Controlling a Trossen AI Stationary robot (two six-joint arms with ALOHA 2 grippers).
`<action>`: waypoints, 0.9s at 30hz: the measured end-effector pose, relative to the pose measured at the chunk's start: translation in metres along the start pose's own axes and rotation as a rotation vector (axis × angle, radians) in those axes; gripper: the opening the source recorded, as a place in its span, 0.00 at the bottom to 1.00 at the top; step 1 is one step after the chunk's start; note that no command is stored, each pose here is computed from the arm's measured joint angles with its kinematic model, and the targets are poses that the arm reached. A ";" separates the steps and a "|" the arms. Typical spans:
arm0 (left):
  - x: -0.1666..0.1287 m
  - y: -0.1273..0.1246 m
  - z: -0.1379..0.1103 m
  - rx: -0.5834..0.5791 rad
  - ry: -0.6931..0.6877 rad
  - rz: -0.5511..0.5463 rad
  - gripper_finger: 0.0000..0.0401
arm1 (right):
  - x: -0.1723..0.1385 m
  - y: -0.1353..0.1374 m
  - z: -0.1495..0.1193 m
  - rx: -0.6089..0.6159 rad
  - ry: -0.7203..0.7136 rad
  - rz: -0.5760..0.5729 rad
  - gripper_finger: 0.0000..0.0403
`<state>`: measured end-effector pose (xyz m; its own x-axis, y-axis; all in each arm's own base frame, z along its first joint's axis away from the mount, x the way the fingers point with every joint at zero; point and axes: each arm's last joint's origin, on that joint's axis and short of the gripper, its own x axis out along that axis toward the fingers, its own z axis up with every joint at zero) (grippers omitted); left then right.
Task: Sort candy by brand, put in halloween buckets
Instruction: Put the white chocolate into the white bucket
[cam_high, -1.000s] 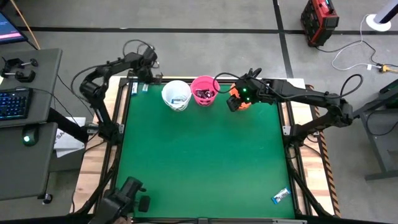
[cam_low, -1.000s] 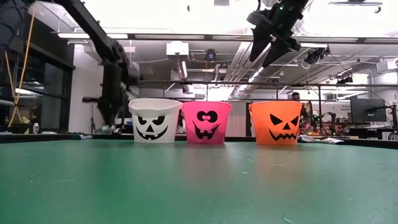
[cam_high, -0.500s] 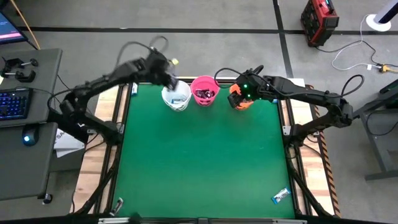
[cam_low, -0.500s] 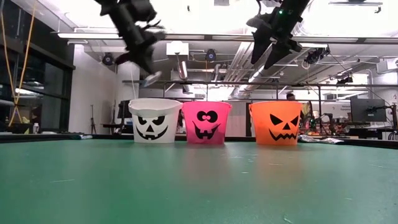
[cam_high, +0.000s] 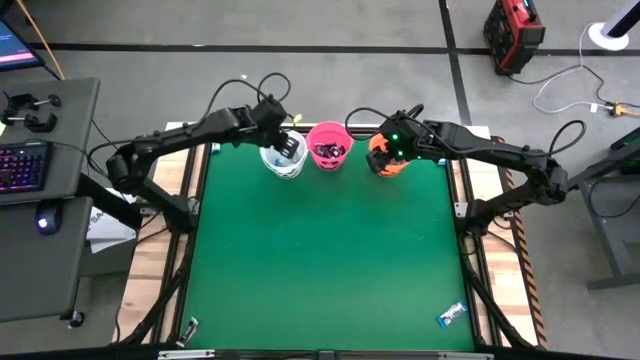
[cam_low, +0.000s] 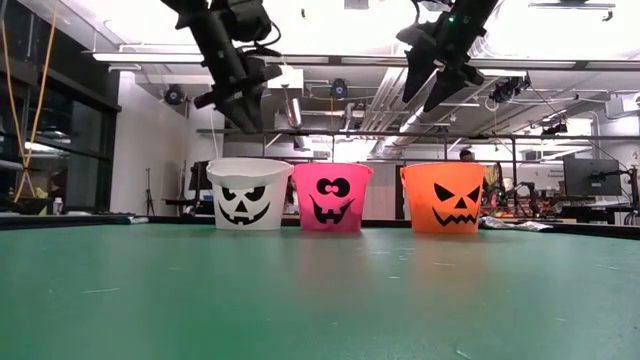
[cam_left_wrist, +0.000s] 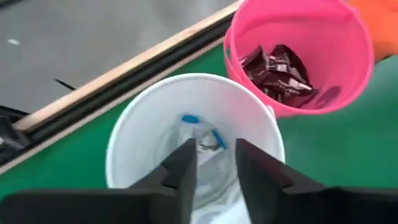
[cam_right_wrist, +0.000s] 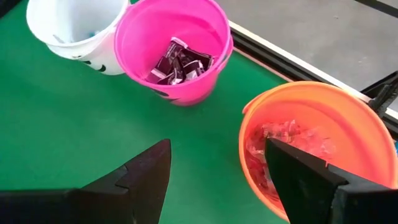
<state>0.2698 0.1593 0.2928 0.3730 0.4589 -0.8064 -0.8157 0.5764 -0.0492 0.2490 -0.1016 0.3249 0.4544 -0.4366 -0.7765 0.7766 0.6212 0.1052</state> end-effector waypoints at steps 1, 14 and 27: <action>0.001 0.002 0.001 -0.008 0.011 -0.021 0.29 | 0.000 0.000 0.000 0.000 0.001 0.000 0.63; -0.023 -0.037 -0.024 0.098 0.154 -0.323 0.47 | -0.011 0.012 -0.037 -0.165 0.473 0.363 0.63; -0.046 -0.011 0.006 0.093 -0.136 -0.335 0.47 | -0.012 0.036 -0.225 0.196 1.273 0.023 0.63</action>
<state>0.2643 0.1360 0.3341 0.6728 0.3168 -0.6685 -0.5974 0.7657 -0.2384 0.1737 0.0724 0.1982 -0.1818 0.5654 -0.8046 0.8744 0.4673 0.1308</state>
